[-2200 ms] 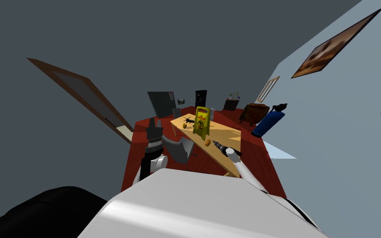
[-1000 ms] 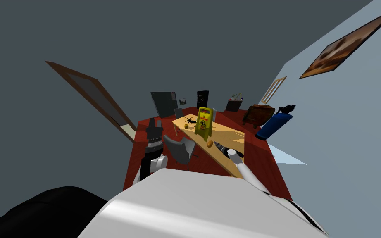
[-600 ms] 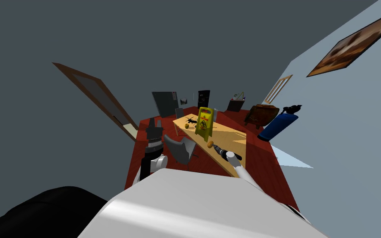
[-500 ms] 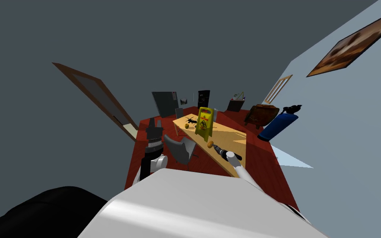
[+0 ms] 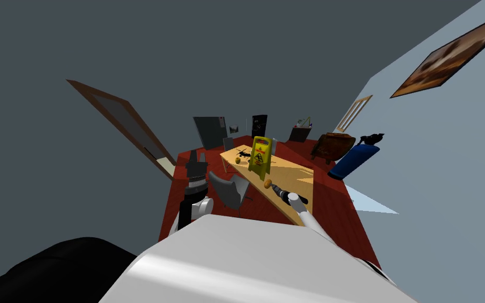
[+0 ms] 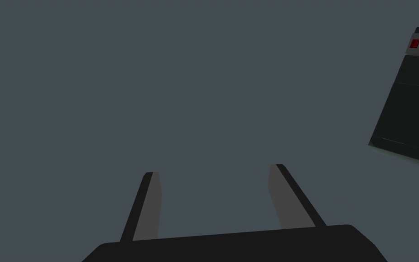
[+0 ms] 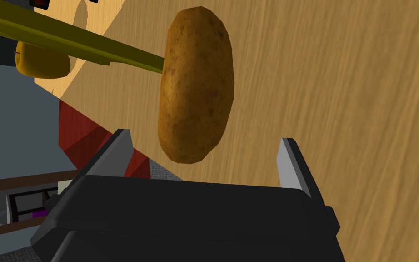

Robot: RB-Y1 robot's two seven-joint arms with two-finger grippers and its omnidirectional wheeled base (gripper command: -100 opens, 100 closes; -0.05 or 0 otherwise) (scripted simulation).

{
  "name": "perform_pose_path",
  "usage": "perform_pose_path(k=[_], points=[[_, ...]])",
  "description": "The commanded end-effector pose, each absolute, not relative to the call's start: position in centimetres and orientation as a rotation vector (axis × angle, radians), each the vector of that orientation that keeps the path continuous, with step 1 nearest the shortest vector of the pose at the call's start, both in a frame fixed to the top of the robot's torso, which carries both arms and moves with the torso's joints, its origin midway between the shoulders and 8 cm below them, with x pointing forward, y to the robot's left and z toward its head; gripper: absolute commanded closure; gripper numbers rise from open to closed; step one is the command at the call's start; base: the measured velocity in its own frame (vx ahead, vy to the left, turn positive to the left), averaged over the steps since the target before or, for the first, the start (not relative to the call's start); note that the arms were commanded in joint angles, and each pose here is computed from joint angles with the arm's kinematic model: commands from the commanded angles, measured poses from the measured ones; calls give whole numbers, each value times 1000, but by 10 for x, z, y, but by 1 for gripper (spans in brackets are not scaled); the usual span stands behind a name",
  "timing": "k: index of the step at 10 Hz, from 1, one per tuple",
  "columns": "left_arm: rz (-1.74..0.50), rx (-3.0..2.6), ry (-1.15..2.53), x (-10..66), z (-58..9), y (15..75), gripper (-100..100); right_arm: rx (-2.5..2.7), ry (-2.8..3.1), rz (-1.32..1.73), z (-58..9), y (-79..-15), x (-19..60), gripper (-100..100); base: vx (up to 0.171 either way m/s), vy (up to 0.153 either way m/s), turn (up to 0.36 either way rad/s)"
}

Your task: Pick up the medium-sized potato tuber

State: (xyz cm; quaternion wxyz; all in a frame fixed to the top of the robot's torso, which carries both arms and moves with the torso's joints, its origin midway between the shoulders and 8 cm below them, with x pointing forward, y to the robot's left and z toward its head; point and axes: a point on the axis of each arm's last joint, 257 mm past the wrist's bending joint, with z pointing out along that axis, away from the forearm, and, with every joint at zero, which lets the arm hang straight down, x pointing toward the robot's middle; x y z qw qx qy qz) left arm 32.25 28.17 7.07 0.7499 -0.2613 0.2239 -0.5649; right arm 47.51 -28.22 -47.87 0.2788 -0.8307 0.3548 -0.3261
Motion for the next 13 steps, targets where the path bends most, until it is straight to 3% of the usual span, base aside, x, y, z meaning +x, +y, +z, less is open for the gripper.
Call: perform_pose_path(k=[1, 11, 13], points=[[-1235, -571, 489, 323, 71, 282, 0, -2229, 952, -875, -479, -282, 475, -100, 0, 0, 0], [-1235, -571, 489, 323, 71, 282, 0, -2257, 915, -1151, -416, -362, 524, -100, -33, 13, -53], [-1235, -571, 489, 323, 71, 282, 0, -2259, 933, -1053, -442, -337, 507, -100, 54, -7, 124]])
